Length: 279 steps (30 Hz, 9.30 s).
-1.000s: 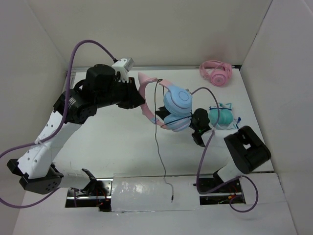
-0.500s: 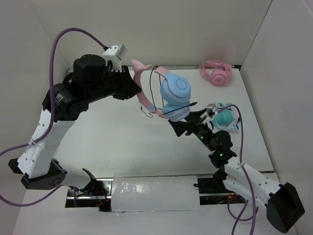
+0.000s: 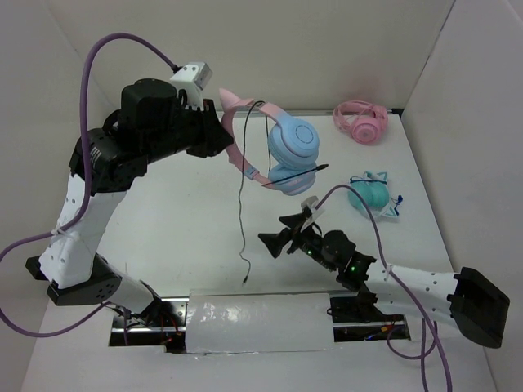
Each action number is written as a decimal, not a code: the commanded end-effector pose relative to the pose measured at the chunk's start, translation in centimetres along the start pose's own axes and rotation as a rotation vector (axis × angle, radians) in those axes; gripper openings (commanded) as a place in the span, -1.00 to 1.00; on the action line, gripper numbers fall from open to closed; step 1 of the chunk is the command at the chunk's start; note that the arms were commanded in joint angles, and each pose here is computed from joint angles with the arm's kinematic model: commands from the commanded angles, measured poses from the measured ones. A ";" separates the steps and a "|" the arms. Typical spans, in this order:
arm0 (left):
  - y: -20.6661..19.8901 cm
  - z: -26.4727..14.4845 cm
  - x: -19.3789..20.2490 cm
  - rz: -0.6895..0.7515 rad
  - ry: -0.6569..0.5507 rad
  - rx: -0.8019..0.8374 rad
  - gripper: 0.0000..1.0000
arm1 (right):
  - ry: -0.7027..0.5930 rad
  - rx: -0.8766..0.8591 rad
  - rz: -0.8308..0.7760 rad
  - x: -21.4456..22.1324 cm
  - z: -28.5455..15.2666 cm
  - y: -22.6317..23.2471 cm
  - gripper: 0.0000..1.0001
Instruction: Wrap the headphones
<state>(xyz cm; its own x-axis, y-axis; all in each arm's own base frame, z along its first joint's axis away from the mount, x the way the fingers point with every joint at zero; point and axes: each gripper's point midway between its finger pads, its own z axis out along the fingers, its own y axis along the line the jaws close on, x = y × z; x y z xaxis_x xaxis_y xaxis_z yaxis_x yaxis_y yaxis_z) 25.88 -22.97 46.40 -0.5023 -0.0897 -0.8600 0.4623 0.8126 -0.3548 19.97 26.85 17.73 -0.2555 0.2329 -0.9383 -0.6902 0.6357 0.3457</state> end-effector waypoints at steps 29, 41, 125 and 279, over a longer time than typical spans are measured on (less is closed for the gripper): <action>-2.5 -0.9 -3.5 0.008 -0.141 0.119 -1.00 | 0.034 0.093 -0.083 4.5 6.9 1.9 0.99; -3.1 -3.8 -5.1 0.024 -0.212 0.150 -1.00 | 0.085 0.106 0.074 6.4 8.2 -2.0 -0.63; 13.4 13.7 22.0 -0.122 0.542 -0.562 -1.00 | 0.451 0.284 0.012 -13.6 6.3 -6.0 -1.00; 13.9 -5.8 19.8 -0.695 0.056 -0.431 0.99 | -0.332 1.001 0.382 -15.6 -16.6 -12.5 0.99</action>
<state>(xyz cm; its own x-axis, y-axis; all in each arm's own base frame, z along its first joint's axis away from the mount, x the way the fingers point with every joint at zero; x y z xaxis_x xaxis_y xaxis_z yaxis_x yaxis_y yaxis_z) 18.17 -10.38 27.74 -0.6024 -0.6196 -0.5032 -0.2202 0.7350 -0.6414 22.08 4.67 28.68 -0.0974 0.6082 -0.7878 0.2640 0.7790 0.5688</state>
